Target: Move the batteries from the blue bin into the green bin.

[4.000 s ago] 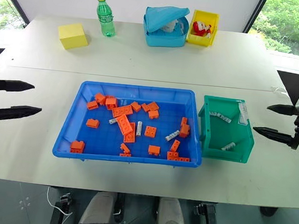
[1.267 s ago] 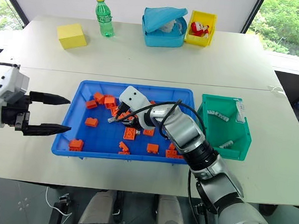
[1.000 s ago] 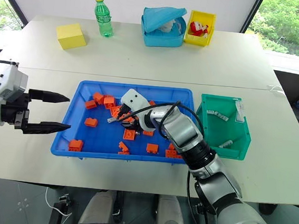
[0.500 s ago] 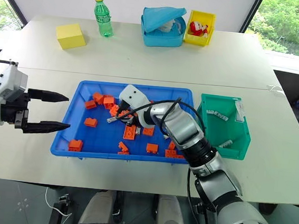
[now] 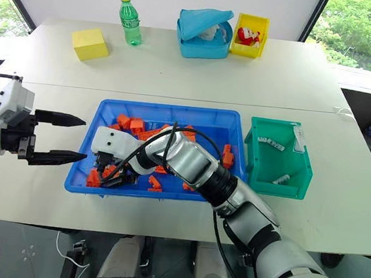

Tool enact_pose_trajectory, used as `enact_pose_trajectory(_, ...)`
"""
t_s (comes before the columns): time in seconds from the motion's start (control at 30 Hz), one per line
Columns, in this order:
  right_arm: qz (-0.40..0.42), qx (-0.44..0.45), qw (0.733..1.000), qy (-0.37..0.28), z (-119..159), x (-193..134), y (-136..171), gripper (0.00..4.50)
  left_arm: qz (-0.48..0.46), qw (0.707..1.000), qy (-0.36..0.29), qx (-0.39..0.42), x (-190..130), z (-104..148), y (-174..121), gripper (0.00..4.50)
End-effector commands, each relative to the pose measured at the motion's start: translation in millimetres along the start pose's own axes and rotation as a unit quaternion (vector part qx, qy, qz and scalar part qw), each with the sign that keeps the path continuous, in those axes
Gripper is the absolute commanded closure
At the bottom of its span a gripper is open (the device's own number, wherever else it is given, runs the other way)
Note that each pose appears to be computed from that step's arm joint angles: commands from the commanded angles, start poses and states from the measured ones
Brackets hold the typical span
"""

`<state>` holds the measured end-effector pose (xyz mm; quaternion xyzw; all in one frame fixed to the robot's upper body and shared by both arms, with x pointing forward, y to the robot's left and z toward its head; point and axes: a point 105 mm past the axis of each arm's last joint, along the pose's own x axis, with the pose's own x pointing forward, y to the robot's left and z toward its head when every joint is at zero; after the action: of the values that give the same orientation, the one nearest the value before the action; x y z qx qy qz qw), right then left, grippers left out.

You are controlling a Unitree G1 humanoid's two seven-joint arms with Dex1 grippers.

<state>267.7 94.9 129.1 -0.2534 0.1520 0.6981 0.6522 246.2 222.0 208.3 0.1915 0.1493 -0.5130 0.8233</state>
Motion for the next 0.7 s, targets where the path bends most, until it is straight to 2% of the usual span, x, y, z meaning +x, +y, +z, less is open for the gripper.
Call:
enact_pose_trajectory(0.03,0.014,-0.043,0.999,-0.008,16.0,-5.2,-0.5,0.08,0.003,1.0,-0.004,0.018,-1.8,6.6,-1.1,0.0)
enact_pose_trajectory(0.13,0.007,-0.063,0.998,-0.002,15.3,-22.1,-14.1,0.08,0.002,1.0,-0.002,0.018,-2.2,7.5,-1.0,0.0)
enact_pose_trajectory(0.23,-0.004,-0.089,0.996,0.022,3.1,-35.7,-30.6,0.08,0.0,1.0,-0.001,0.02,-2.4,8.2,-0.5,0.0)
enact_pose_trajectory(0.4,-0.015,-0.115,0.992,0.053,-18.4,-41.3,-52.1,0.08,-0.002,1.0,0.0,0.021,-3.6,8.8,0.7,0.0)
enact_pose_trajectory(0.5,-0.012,-0.126,0.99,0.066,-27.3,-40.7,-56.6,1.37,0.001,1.0,0.0,0.023,-4.0,10.0,1.6,0.0)
enact_pose_trajectory(0.63,-0.008,-0.132,0.989,0.069,-31.1,-40.0,-58.5,3.39,0.005,1.0,-0.001,0.025,-5.2,11.6,3.0,0.0)
enact_pose_trajectory(0.7,-0.012,-0.133,0.989,0.07,-32.4,-40.3,-61.0,3.39,0.007,1.0,0.0,0.026,-5.9,11.4,3.3,0.0)
